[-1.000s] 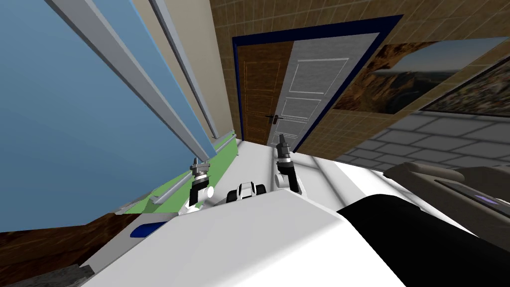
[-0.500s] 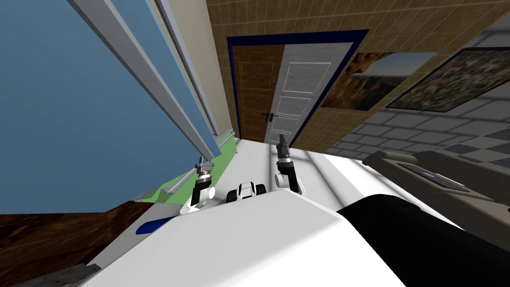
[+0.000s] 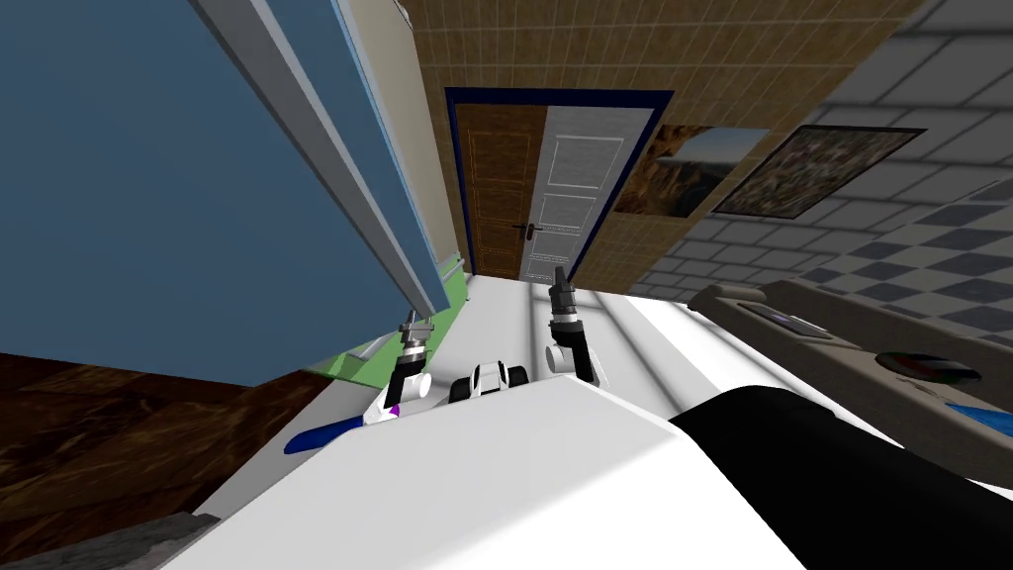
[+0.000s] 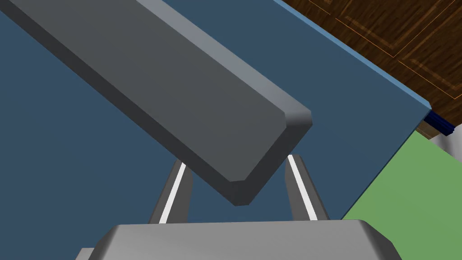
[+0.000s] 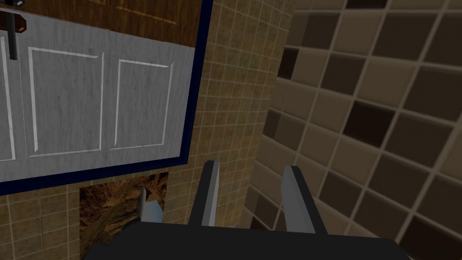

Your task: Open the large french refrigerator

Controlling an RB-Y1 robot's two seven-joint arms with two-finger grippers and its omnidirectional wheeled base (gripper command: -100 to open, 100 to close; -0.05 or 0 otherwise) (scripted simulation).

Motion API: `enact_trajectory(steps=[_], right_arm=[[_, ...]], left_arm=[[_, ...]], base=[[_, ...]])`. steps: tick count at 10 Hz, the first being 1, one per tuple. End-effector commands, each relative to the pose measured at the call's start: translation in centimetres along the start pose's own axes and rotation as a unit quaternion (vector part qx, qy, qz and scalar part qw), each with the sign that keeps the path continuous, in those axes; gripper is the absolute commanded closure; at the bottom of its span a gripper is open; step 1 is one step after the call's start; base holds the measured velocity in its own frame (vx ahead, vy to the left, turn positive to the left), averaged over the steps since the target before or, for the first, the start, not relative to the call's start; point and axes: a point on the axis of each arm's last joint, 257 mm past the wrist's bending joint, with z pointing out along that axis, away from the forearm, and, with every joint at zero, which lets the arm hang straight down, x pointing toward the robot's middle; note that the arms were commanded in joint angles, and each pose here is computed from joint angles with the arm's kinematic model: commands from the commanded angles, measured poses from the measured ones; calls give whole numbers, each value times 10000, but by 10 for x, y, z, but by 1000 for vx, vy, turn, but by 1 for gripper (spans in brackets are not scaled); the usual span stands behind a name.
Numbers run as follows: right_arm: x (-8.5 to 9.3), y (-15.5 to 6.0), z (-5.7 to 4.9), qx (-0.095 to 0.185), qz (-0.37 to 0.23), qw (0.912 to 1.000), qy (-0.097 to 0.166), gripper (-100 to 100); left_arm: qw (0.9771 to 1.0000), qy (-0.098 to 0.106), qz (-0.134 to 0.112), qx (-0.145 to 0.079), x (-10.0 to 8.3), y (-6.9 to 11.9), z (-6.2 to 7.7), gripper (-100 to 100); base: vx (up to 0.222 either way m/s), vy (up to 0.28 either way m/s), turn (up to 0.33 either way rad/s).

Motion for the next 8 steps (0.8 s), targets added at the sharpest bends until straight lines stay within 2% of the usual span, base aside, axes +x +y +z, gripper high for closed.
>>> enact_trajectory(steps=[1, 4, 7, 8], right_arm=[[0, 0, 0, 1, 0, 10000, 0, 0], [0, 0, 0, 0, -1, 10000, 0, 0], [0, 0, 0, 0, -1, 10000, 0, 0], [0, 0, 0, 0, -1, 10000, 0, 0]], left_arm=[[9996, 216, -105, -147, 13, 6, -5, 100], [9976, 545, -266, -328, 34, 12, -12, 100], [9939, 858, -444, -527, 54, 19, -21, 100], [9950, 751, -397, -534, 46, 13, -9, -100]], base=[[-129, 99, -136], [-199, 138, -144], [-190, 117, -121], [-106, 28, 6]])
